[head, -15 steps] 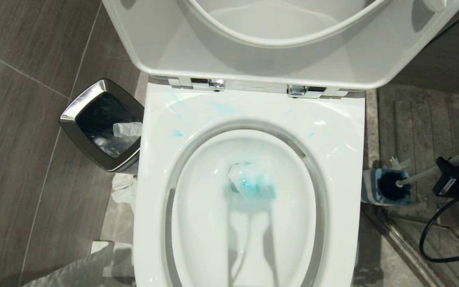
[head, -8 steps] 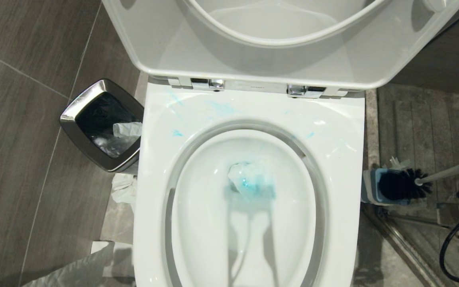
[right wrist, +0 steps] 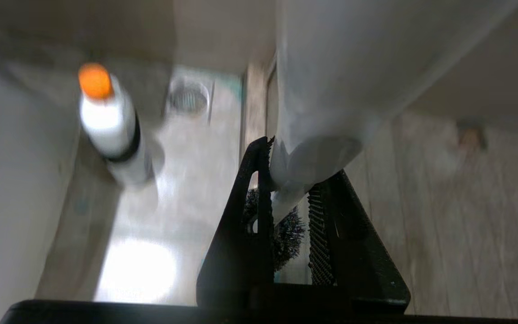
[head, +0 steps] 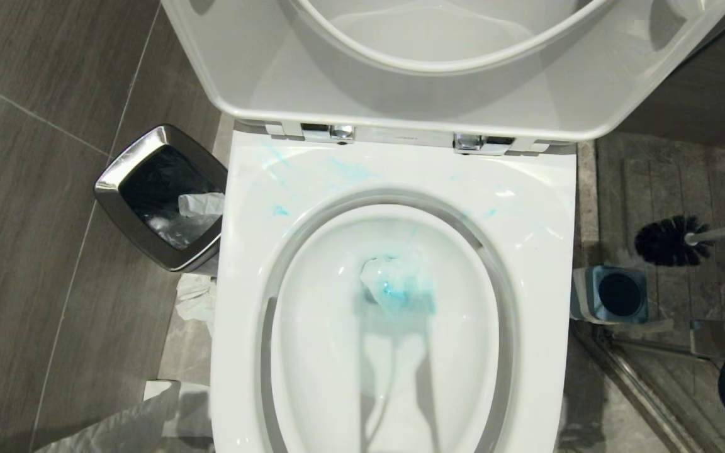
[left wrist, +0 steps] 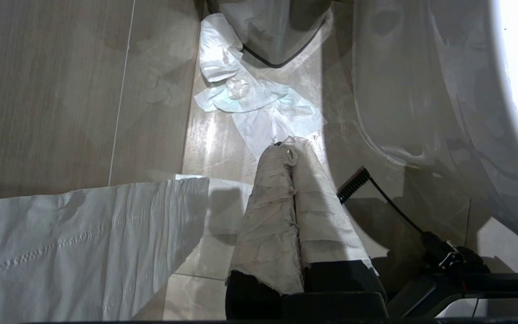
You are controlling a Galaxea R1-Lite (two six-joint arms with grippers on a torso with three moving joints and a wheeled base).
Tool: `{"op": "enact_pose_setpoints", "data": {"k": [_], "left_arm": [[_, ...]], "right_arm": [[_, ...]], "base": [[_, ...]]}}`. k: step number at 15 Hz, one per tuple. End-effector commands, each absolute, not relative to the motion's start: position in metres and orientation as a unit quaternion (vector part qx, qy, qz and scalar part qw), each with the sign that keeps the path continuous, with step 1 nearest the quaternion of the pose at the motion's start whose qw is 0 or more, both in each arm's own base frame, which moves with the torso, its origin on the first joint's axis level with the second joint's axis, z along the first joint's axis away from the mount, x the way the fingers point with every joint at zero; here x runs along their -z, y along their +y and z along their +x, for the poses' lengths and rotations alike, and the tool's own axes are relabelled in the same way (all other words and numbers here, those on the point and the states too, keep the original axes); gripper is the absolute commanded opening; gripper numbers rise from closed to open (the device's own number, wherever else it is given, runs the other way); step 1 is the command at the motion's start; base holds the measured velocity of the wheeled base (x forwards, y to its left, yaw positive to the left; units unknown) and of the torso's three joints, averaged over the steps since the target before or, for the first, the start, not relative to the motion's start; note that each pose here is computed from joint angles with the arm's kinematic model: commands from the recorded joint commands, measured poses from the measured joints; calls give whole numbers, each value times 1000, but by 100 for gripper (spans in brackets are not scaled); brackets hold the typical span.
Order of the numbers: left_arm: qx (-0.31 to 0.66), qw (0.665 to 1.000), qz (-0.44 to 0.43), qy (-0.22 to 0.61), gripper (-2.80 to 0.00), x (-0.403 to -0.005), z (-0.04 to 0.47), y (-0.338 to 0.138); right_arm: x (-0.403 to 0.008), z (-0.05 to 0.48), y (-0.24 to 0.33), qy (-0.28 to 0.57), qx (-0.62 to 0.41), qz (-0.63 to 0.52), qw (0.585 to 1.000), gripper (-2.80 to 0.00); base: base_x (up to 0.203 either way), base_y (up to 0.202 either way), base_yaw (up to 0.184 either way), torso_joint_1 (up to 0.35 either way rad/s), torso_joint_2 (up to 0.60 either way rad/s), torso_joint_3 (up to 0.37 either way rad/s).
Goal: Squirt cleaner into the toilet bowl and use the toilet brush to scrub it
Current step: Scrub the toilet bowl
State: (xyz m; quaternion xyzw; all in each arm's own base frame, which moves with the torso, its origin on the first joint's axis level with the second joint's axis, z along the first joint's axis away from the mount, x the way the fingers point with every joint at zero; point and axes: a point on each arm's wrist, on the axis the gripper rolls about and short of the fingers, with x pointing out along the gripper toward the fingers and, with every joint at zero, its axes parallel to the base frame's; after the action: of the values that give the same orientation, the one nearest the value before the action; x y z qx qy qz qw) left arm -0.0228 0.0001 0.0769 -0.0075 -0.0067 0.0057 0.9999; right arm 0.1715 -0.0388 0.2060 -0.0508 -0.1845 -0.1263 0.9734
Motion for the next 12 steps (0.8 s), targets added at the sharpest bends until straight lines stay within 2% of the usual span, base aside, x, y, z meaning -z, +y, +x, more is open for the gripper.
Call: {"op": "enact_pose_setpoints", "data": {"k": [1,12], "left_arm": [[-6,1000,-8,-2,-280,-75,-22,0],[-6,1000,-8,-3,-280,-75,-22,0]], "right_arm": [[-225,167,-38,-218,127,-54,966,-280],[-317,112,-25,-122,115,6,986,-280]], "base": [[0,0,0,0,0,0],[0,0,0,0,0,0]]}}
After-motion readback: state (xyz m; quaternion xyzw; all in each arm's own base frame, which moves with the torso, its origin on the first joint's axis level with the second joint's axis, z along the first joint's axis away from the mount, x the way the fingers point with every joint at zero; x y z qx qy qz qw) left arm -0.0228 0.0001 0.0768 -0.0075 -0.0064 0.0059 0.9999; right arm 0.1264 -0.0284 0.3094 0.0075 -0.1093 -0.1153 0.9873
